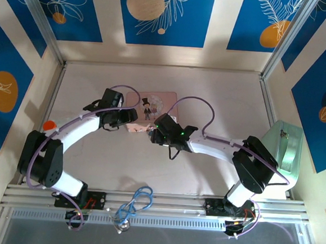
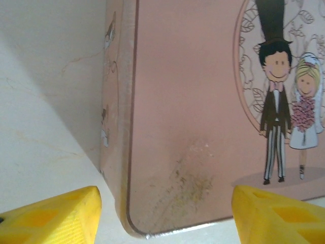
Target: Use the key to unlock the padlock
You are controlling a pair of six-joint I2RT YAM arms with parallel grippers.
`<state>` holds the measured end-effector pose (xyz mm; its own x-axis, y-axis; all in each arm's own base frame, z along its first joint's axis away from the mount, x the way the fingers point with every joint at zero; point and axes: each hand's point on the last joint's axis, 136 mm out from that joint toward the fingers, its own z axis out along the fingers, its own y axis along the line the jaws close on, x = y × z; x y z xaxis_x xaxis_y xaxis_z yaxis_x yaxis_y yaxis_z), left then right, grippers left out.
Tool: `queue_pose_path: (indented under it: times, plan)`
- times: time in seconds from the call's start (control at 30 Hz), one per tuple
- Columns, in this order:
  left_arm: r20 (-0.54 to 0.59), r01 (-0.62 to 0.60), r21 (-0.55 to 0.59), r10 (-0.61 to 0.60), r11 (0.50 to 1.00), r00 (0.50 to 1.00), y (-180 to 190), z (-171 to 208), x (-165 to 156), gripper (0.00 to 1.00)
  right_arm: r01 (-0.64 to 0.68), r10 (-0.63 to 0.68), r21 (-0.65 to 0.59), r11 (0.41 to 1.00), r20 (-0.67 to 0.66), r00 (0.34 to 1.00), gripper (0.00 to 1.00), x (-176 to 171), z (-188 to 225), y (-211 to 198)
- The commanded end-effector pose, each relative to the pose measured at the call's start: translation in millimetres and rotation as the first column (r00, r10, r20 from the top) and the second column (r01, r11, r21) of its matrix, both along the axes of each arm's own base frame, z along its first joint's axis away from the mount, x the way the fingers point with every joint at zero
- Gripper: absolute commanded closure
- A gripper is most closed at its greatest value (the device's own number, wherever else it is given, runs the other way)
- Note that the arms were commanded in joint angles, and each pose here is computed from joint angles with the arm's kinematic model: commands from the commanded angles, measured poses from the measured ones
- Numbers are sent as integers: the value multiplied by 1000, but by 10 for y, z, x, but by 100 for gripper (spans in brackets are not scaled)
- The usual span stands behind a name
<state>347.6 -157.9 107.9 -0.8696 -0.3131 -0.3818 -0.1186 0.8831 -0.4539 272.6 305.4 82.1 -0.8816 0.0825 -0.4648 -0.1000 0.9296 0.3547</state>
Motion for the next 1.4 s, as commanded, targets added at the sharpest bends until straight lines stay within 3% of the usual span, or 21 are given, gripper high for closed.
queue_pose_path:
  times: [0.0,0.27,0.63,0.87,1.1,1.37]
  plan:
    - [17,47,11,-47,999,999,6,62,137,35,33,-33,14,999,30,999,49,97,33,21]
    - [-23,130,17,-130,991,991,-93,-69,194,47,37,-36,-46,998,10,999,51,183,-113,124]
    - [-9,169,-45,-169,985,985,-226,-85,212,54,-23,23,-52,998,-4,1000,50,310,-274,363]
    - [-8,167,-44,-168,985,986,-214,-73,191,55,8,-9,-144,990,-7,1000,47,428,-377,333]
    - [-10,158,-41,-158,987,987,-200,-80,189,56,59,-76,-267,962,-57,995,52,423,-507,175]
    - [-15,148,-47,-148,988,989,-199,-109,188,57,64,-94,-302,951,-86,992,67,368,-540,115]
